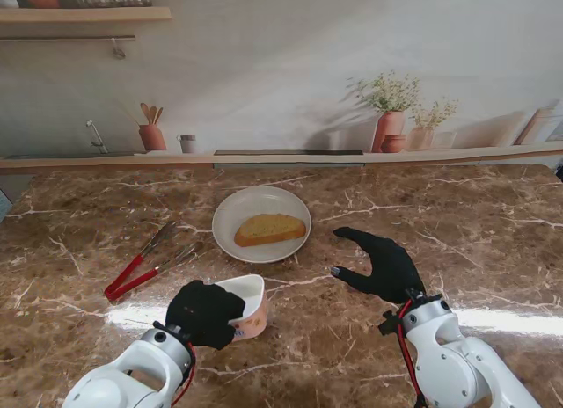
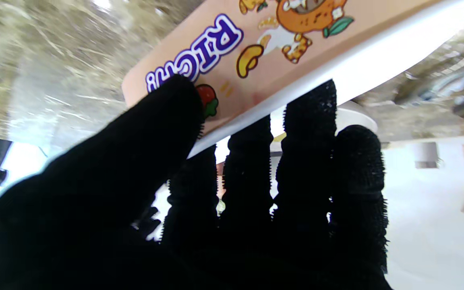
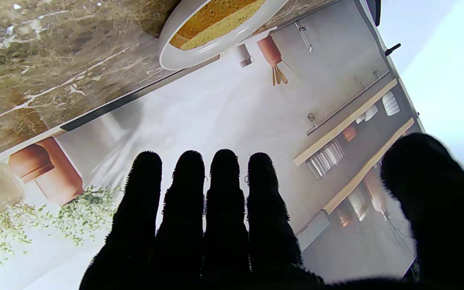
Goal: Pack bread into a bento box with kitchen tongs
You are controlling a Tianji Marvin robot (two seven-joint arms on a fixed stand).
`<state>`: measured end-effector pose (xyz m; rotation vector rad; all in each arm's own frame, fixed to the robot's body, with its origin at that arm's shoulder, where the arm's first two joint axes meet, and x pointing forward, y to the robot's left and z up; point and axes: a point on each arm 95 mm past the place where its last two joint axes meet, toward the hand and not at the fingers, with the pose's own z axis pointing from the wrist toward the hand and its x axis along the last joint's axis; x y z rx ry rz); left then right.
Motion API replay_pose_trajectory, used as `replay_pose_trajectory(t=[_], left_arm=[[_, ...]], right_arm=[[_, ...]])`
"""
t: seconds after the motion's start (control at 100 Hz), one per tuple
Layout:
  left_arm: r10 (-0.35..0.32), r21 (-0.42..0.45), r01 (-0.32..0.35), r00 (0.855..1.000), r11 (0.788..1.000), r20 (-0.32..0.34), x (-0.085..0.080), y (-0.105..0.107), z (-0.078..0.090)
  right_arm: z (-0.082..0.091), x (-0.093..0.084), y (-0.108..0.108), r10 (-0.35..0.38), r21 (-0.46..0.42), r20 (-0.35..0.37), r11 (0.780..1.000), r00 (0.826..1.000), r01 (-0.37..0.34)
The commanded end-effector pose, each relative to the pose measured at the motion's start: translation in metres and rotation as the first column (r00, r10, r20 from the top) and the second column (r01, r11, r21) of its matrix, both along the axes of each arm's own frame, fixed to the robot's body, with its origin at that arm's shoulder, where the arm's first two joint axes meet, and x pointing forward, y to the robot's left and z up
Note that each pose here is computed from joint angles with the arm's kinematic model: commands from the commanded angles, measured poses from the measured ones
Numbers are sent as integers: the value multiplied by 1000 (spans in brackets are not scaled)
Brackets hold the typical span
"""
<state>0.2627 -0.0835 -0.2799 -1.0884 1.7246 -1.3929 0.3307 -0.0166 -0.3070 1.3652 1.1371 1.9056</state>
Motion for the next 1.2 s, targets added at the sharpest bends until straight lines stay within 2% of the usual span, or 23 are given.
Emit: replay_pose_trajectory(t=[0.0, 0.17, 0.29, 0.49, 0.58, 0.69, 0.82, 1.04, 1.19], left_arm=[[-26, 6, 26, 999, 1000, -45, -1, -5, -15], [-70, 39, 73, 994, 997, -81, 7, -20, -35], [-96, 109, 102, 994, 989, -58, 16, -28, -44], [-99, 94, 105, 993, 990, -69, 27, -40, -55], [-97, 66, 103, 991, 992, -92, 29, -44, -61], [-99, 76, 107, 990, 991, -104, 29, -46, -64], [-94, 68, 100, 991, 993, -96, 27, -45, -62], [-91, 51, 93, 995, 994, -40, 26, -41, -55], [-48, -32, 49, 998, 998, 50, 23, -33, -38]], right_arm=[[-3, -4, 3, 3, 1, -14, 1000, 1000, -3], [-3, -6, 3, 2, 5, -22, 1000, 1000, -1], [-4, -7, 3, 2, 7, -26, 1000, 1000, -2], [-5, -6, 2, -2, 13, -36, 1000, 999, 2], [-7, -6, 2, -5, 16, -41, 1000, 999, 6], [-8, -5, 2, -8, 19, -47, 1000, 999, 9], [-9, -5, 1, -12, 19, -48, 1000, 999, 13], [-10, -5, 0, -15, 19, -49, 1000, 999, 16], [-10, -6, -1, -19, 18, -49, 1000, 999, 20]])
